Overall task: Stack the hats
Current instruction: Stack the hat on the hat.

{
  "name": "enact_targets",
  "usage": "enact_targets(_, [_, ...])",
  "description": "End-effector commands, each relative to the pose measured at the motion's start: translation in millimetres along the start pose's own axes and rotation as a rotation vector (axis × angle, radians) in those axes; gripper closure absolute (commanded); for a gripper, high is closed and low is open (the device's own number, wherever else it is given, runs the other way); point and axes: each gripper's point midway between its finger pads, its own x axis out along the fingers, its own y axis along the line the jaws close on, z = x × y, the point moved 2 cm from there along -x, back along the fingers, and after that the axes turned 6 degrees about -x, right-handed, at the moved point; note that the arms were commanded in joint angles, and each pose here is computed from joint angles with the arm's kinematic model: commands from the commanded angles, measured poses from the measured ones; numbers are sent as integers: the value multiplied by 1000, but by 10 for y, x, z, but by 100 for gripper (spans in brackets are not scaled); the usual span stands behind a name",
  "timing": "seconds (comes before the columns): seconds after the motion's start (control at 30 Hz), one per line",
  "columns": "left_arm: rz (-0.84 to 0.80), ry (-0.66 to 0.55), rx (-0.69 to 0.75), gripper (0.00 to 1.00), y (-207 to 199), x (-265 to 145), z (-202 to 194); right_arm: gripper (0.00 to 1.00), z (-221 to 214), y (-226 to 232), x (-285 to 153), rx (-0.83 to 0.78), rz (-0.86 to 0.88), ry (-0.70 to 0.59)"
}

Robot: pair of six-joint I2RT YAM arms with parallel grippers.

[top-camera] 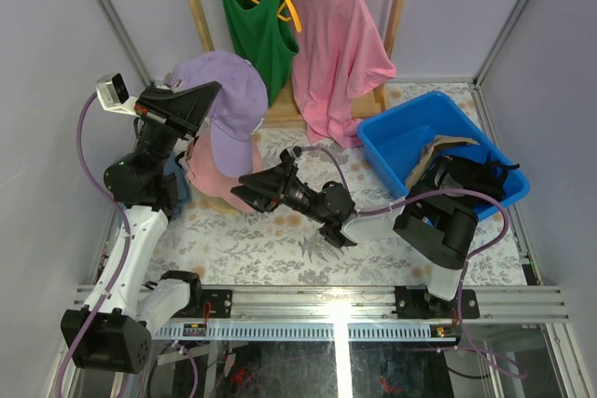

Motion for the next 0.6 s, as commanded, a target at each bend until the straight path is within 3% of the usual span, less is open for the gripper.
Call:
enact_targets(0.0, [-72,-21,60,100,-202,21,41,42,-28,481,9,-37,166,-22])
enact_targets(0.57, [-71,-3,81,100,-268,-26,1,42,143,687,31,-69,213,-78])
